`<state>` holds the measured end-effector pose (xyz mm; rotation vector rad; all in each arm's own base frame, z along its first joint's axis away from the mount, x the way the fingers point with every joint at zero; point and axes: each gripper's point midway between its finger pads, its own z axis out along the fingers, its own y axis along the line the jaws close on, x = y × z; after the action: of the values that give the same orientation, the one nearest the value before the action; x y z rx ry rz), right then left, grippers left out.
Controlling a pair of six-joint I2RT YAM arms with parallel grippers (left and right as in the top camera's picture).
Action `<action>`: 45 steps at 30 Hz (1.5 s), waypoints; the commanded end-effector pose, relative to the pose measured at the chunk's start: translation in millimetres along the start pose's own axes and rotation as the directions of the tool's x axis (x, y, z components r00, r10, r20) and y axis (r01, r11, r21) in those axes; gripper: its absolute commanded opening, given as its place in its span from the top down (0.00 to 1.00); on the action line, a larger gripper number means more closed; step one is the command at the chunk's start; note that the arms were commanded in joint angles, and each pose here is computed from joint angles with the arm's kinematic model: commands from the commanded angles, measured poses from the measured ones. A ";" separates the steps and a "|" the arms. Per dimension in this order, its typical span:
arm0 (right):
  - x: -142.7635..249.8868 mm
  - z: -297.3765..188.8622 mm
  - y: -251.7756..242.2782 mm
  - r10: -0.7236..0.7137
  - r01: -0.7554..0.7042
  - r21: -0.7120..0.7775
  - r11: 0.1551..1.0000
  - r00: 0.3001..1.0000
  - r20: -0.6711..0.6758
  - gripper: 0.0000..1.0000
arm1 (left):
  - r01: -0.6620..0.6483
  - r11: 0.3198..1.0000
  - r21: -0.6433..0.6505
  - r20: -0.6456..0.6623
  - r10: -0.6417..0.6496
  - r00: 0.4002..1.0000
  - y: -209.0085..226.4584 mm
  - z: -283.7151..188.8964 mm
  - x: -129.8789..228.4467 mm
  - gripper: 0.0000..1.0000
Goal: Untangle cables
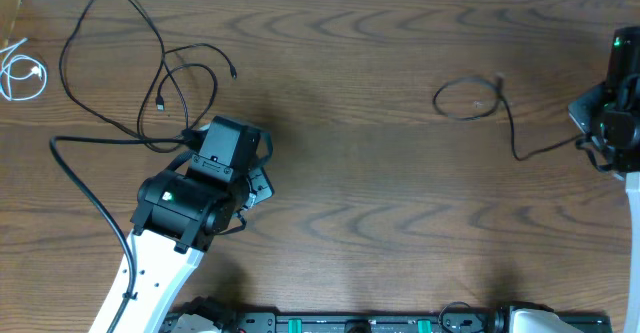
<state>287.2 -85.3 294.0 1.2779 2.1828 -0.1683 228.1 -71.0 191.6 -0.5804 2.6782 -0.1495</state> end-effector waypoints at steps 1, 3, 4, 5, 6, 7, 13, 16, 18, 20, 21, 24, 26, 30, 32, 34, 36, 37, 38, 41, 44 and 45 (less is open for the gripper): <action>40.8 -7.5 51.9 -0.102 0.036 -0.272 0.962 0.967 -0.234 0.99 | -0.059 0.990 0.131 -0.044 0.065 0.997 -23.3 -7.5 5.3 0.46; 55.3 -16.9 77.1 -0.209 0.080 -0.413 0.907 0.938 -0.277 0.99 | -0.055 0.984 0.168 -0.060 0.066 0.996 -30.4 -8.7 7.6 0.46; 62.4 -22.9 87.6 -0.258 0.095 -0.475 0.875 0.921 -0.291 0.99 | -0.049 0.981 0.187 -0.068 0.063 0.996 -33.8 -9.4 8.7 0.46; 71.0 -30.3 98.6 -0.312 0.106 -0.542 0.834 0.900 -0.304 0.99 | -0.041 0.977 0.210 -0.077 0.058 0.995 -38.3 -10.4 9.6 0.39; 79.8 -39.1 108.6 -0.366 0.114 -0.605 0.788 0.877 -0.310 0.99 | -0.022 0.975 0.223 -0.083 0.042 0.996 -41.2 -11.0 9.8 0.39; 87.0 -46.8 116.0 -0.409 0.120 -0.654 0.747 0.858 -0.311 0.99 | 0.014 0.973 0.229 -0.091 0.008 0.996 -43.1 -11.4 9.5 0.38; 136.3 -105.9 149.7 -0.656 0.138 -0.884 0.446 0.723 -0.218 0.99 | 0.203 0.949 0.240 -0.110 -0.181 0.977 -50.0 -12.6 2.4 0.29; 166.2 -149.6 158.7 -0.761 0.076 -0.966 0.248 0.632 -0.146 0.99 | 0.295 0.919 0.263 -0.115 -0.273 0.955 -56.9 -14.2 -4.6 0.29; 180.2 -186.0 162.1 -0.816 0.014 -0.999 0.051 0.577 -0.034 0.99 | 0.341 0.899 0.274 -0.119 -0.320 0.940 -60.1 -15.1 -8.0 0.29; 188.4 -223.1 161.9 -0.840 -0.075 -0.989 -0.129 0.539 0.068 0.99 | 0.360 0.888 0.287 -0.118 -0.341 0.933 -63.1 -16.0 -11.1 0.29; 189.7 -236.7 161.2 -0.841 -0.107 -0.975 -0.195 0.530 0.110 0.99 | 0.360 0.886 0.293 -0.115 -0.341 0.933 -64.2 -16.3 -12.3 0.29; 192.1 -266.7 160.1 -0.839 -0.173 -0.938 -0.302 0.516 0.175 0.99 | 0.366 0.882 0.296 -0.115 -0.348 0.931 -64.9 -16.6 -13.2 0.29; 192.7 -279.0 160.5 -0.829 -0.173 -0.928 -0.331 0.523 0.197 0.99 | 0.365 0.883 0.296 -0.115 -0.347 0.931 -64.9 -16.6 -12.9 0.29; 186.6 -285.9 161.0 -0.778 -0.074 -0.939 -0.335 0.585 0.231 0.98 | 0.366 0.884 0.292 -0.116 -0.347 0.931 -64.1 -16.3 -12.4 0.29; 179.0 -274.4 164.3 -0.742 0.019 -0.965 -0.262 0.635 0.214 0.98 | 0.366 0.885 0.289 -0.117 -0.347 0.931 -63.6 -16.2 -11.9 0.29; 168.1 -247.6 166.7 -0.701 0.135 -0.985 -0.103 0.693 0.168 0.99 | 0.368 0.885 0.286 -0.117 -0.349 0.930 -62.8 -15.6 -12.3 0.29; 155.0 -210.4 164.0 -0.655 0.252 -0.962 0.101 0.745 0.126 0.98 | 0.369 0.886 0.280 -0.118 -0.350 0.929 -61.6 -14.9 -11.9 0.29; 147.0 -188.4 159.3 -0.632 0.311 -0.926 0.216 0.767 0.111 0.98 | 0.366 0.888 0.278 -0.114 -0.348 0.931 -60.9 -14.7 -12.1 0.28; 140.8 -171.8 154.3 -0.617 0.353 -0.887 0.299 0.780 0.102 0.97 | 0.366 0.889 0.273 -0.114 -0.348 0.930 -60.0 -14.3 -11.7 0.29; 122.5 -124.3 132.5 -0.587 0.455 -0.722 0.521 0.805 0.083 0.83 | 0.344 0.898 0.274 -0.109 -0.326 0.939 -60.1 -13.6 -11.3 0.29; 109.1 -91.1 113.4 -0.586 0.524 -0.556 0.645 0.806 0.079 0.63 | 0.328 0.908 0.262 -0.112 -0.310 0.944 -58.9 -11.2 -9.6 0.28; 107.1 -85.2 110.2 -0.590 0.536 -0.524 0.662 0.804 0.077 0.63 | 0.329 0.910 0.254 -0.116 -0.309 0.944 -57.8 -10.3 -8.2 0.29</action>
<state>284.8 131.9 331.7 0.1381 2.4591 0.5836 250.4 -122.4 211.1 -0.9539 2.5504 -0.6491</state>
